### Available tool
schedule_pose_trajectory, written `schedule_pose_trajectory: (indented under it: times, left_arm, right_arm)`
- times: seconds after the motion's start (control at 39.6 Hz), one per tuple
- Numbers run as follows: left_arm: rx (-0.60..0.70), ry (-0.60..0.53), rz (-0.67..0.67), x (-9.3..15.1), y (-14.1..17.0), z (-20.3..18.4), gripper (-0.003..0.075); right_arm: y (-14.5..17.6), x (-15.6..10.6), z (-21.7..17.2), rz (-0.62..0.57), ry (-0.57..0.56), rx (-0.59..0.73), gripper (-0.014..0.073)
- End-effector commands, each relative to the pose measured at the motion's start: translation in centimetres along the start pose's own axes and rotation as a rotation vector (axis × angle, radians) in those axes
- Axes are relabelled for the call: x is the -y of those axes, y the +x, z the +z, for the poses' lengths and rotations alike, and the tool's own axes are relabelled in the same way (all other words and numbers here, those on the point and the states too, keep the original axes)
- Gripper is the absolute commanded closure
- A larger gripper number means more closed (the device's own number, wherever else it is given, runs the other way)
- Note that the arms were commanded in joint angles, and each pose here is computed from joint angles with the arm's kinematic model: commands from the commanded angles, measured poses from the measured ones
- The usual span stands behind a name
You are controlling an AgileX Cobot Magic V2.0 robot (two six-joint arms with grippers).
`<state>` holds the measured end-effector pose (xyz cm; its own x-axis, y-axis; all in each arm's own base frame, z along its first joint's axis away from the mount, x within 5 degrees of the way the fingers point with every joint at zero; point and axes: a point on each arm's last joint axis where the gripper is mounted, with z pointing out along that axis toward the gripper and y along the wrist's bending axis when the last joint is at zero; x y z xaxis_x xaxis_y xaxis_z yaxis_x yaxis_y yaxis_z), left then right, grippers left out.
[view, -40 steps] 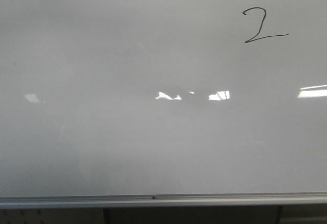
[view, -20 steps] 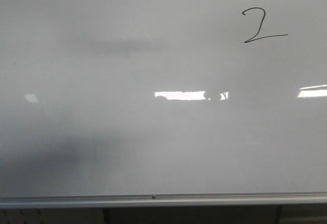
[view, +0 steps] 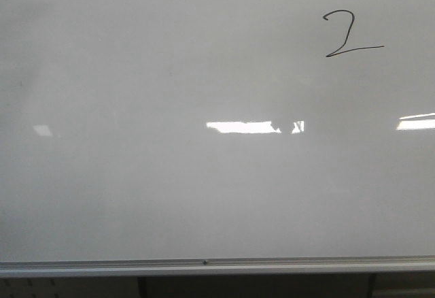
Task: Write number 2 on whiteboard
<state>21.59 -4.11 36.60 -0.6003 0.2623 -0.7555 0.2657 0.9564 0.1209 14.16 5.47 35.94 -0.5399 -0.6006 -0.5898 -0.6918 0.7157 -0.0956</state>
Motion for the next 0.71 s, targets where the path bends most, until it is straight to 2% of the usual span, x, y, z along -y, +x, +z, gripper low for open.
schedule_pose_trajectory:
  times: [0.0,0.13,0.38,0.68]
  left_arm:
    - [0.206,-0.034,-0.109,-1.1,-0.4,0.4,0.0711]
    - [0.316,-0.047,-0.205,-1.6,0.7,2.5,0.0711]
    - [0.483,-0.107,-0.315,-2.1,2.8,6.6,0.0711]
    - [0.495,-0.154,-0.313,-2.7,3.3,11.4,0.0711]
  right_arm:
    - [-0.9,0.2,-1.1,0.007,0.04,0.086,0.0054]
    - [-1.0,0.3,-1.1,0.007,0.042,0.092,0.0054]
    - [-1.0,0.3,-1.1,0.007,0.047,0.098,0.0054]
    - [-1.0,0.3,-1.1,0.008,0.046,0.099,0.0054]
